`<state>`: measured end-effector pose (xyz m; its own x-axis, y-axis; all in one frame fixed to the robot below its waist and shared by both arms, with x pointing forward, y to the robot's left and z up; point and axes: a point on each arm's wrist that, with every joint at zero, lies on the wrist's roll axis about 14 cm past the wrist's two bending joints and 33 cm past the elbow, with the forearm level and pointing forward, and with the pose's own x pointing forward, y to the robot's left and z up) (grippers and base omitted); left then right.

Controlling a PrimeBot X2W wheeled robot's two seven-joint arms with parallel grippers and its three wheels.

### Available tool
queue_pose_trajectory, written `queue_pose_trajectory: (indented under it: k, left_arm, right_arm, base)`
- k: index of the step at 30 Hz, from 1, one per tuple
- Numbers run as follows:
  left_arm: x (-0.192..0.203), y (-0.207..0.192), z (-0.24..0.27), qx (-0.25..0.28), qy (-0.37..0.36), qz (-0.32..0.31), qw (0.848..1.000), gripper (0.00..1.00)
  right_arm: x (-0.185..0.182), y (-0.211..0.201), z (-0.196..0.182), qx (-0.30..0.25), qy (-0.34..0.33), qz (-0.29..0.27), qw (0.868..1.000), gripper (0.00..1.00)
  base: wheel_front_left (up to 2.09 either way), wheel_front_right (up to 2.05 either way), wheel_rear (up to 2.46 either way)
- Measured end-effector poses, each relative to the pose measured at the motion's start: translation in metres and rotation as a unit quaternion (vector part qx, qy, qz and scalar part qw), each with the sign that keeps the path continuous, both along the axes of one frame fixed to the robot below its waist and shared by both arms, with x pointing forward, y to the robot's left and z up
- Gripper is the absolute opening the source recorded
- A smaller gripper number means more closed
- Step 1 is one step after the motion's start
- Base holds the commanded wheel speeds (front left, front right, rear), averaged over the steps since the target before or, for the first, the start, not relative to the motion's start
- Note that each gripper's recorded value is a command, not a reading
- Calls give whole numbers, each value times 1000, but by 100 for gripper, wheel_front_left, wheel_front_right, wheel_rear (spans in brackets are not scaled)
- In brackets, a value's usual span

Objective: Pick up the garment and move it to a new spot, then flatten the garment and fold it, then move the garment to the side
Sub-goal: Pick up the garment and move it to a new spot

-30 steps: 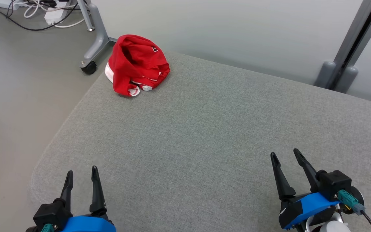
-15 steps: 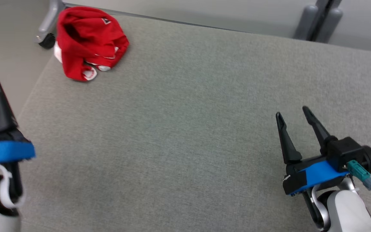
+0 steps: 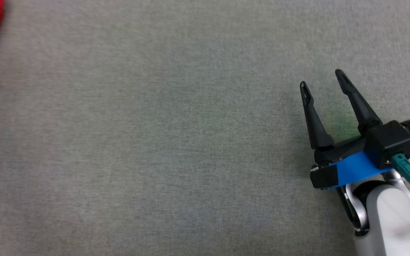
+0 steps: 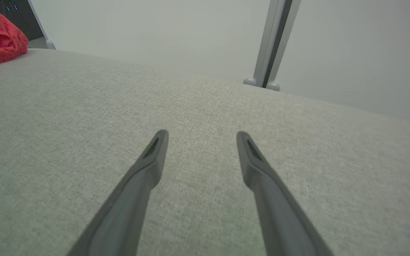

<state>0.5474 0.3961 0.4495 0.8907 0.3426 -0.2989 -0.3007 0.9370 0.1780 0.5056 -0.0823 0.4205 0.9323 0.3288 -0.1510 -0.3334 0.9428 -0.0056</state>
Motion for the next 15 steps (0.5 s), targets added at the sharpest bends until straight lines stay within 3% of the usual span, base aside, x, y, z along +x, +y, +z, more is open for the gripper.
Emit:
queue_pose_trajectory:
  k: [3, 4, 5, 6, 15]
  left_arm:
    - [8, 8, -23, 6, 27, 16, 999, 100]
    - [11, 11, -26, 3, 27, 20, 999, 70]
    - [14, 10, -29, 2, 25, 21, 999, 27]
    - [16, 9, -30, 4, 22, 15, 1000, 0]
    - [49, -30, 20, 4, -60, -71, 996, 0]
  right_arm:
    - [1, -12, -12, -9, 10, -14, 1000, 100]
    - [1, -15, -15, -10, 14, -18, 1000, 100]
    - [1, -17, -18, -11, 16, -21, 1000, 100]
    - [1, -19, -19, -11, 15, -23, 1000, 100]
    - [-4, -23, -8, 5, 3, -30, 1000, 100]
  base:
    - [0, 0, 0]
    - [0, 0, 0]
    - [0, 0, 0]
    - [0, 0, 0]
    - [0, 0, 0]
